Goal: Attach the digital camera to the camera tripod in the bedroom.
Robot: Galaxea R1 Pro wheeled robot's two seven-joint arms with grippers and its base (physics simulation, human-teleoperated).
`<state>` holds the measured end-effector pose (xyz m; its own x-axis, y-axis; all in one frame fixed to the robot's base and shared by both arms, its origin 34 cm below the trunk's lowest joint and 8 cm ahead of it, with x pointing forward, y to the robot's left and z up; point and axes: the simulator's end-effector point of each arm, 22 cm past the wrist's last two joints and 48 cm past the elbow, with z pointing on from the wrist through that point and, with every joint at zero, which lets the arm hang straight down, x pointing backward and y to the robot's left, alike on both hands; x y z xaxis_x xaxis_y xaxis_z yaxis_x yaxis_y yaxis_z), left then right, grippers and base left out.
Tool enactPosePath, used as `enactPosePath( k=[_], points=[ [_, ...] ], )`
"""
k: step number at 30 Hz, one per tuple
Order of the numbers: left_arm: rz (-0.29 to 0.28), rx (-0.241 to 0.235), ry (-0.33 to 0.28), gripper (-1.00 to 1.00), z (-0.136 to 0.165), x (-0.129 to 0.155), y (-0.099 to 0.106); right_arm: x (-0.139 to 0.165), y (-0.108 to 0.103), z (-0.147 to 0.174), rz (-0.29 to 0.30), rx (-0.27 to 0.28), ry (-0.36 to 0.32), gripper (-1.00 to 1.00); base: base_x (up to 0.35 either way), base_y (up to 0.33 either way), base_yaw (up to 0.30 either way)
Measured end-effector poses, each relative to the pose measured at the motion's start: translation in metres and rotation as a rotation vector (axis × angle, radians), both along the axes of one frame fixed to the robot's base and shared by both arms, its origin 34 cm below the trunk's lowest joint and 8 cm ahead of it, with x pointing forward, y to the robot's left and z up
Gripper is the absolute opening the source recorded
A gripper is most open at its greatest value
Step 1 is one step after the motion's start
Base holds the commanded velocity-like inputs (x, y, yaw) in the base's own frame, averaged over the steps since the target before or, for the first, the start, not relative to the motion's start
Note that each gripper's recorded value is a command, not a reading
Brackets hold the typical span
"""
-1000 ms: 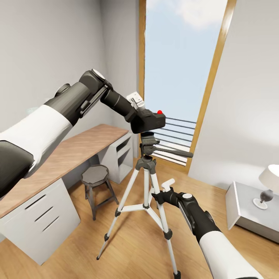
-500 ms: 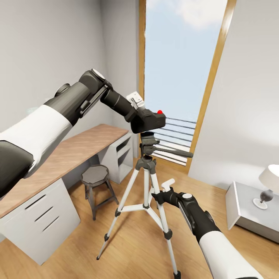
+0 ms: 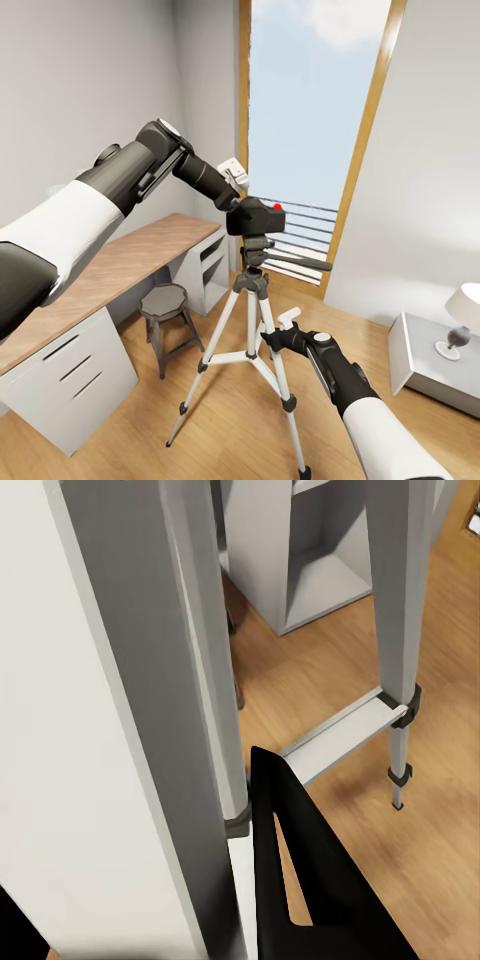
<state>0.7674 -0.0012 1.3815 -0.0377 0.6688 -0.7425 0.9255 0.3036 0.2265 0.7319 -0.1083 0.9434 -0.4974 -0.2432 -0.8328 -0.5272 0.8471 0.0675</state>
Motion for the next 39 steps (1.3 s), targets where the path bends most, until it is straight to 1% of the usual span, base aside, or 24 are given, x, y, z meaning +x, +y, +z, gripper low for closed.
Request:
enactPosePath(
  k=[24,27,29,32,33,35,36,38,39],
  points=[
    [0.008,0.001,-0.003,1.0,0.0,0.002,0.001,0.0,0.0,0.0,0.001,0.0,0.0,-1.0,0.0,0.0,0.0],
    [0.012,-0.005,-0.005,1.0,0.002,0.003,0.002,0.0,0.0,0.0,0.001,0.0,0.0,-1.0,0.0,0.0,0.0],
    [0.022,-0.019,-0.014,1.0,0.007,0.005,0.003,0.0,0.0,0.0,0.001,0.0,0.0,-1.0,0.0,0.0,0.0],
    [0.053,-0.076,-0.033,1.0,0.024,0.013,0.008,0.0,0.0,0.0,0.0,0.0,0.0,-1.0,0.0,0.0,0.0],
    [0.072,-0.123,-0.042,1.0,0.037,0.017,0.012,0.0,0.0,0.0,0.0,0.0,0.0,-1.0,0.0,0.0,0.0],
    [0.091,-0.181,-0.047,1.0,0.052,0.021,0.016,0.0,0.0,0.0,0.0,0.0,0.0,-1.0,0.0,0.0,0.0],
    [0.104,-0.24,-0.05,1.0,0.067,0.023,0.022,0.0,0.0,0.0,0.0,0.0,0.0,-1.0,0.0,0.0,0.0],
    [0.115,-0.298,-0.049,1.0,0.081,0.025,0.028,0.0,0.0,0.0,0.0,0.0,0.0,-1.0,0.0,0.0,0.0],
    [0.125,-0.346,-0.048,1.0,0.092,0.027,0.035,0.0,0.0,0.0,0.0,0.0,0.0,-1.0,0.0,0.0,0.0]
  ],
)
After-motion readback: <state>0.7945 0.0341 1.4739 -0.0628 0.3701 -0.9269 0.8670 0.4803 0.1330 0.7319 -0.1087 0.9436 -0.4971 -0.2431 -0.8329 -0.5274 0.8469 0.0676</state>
